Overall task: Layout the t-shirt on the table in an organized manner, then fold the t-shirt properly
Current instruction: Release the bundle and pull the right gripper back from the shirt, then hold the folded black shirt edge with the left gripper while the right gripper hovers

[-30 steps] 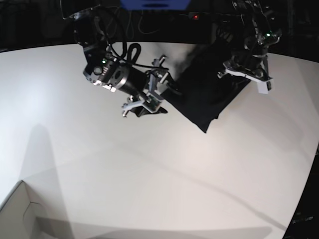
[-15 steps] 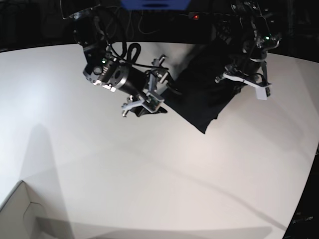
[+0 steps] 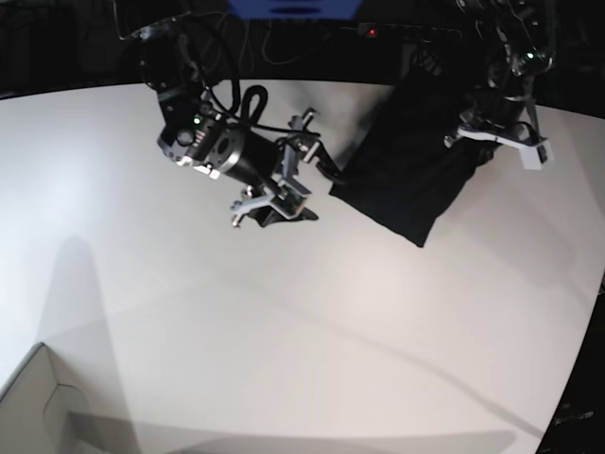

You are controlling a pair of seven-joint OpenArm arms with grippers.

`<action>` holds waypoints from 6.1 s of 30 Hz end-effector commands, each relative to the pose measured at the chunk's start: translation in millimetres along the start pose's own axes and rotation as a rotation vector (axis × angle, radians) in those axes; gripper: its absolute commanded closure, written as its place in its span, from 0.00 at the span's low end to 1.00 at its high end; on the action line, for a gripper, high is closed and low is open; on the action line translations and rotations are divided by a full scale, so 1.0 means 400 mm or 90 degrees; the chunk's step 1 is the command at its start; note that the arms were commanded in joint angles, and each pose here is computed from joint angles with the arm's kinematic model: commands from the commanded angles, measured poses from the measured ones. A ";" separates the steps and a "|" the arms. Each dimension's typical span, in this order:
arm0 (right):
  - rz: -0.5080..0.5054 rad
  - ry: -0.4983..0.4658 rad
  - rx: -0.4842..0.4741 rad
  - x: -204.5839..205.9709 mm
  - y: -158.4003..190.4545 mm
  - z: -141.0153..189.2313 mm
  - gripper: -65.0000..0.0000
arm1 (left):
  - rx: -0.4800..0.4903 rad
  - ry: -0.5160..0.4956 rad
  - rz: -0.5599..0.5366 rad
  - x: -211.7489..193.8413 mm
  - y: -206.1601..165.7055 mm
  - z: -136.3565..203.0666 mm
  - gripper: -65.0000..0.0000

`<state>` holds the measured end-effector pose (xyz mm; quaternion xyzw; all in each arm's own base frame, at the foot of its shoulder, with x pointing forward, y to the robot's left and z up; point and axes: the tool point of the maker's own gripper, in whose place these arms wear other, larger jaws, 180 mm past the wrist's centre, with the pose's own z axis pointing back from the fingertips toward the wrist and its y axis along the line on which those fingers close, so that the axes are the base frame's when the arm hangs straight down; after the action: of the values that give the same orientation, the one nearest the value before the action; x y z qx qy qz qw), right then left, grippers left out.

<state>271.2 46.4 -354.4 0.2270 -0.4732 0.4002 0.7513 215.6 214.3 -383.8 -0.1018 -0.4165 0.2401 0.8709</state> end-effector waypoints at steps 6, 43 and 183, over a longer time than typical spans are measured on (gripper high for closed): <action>0.000 -0.044 0.001 0.050 -0.003 -0.001 0.39 | -0.002 0.005 0.010 -0.015 0.011 -0.011 1.00; 0.042 -0.080 0.127 0.150 0.154 -0.113 0.91 | 0.145 0.043 0.006 -0.061 0.184 0.186 0.37; -0.050 -0.039 -0.032 -0.020 -0.060 0.007 0.99 | -0.095 0.071 0.252 -0.143 -0.034 0.027 0.30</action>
<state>280.6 24.3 -375.7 0.2300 -0.4725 0.3540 0.7737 179.9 172.5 -414.1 -0.2575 -0.3523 0.3719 0.8193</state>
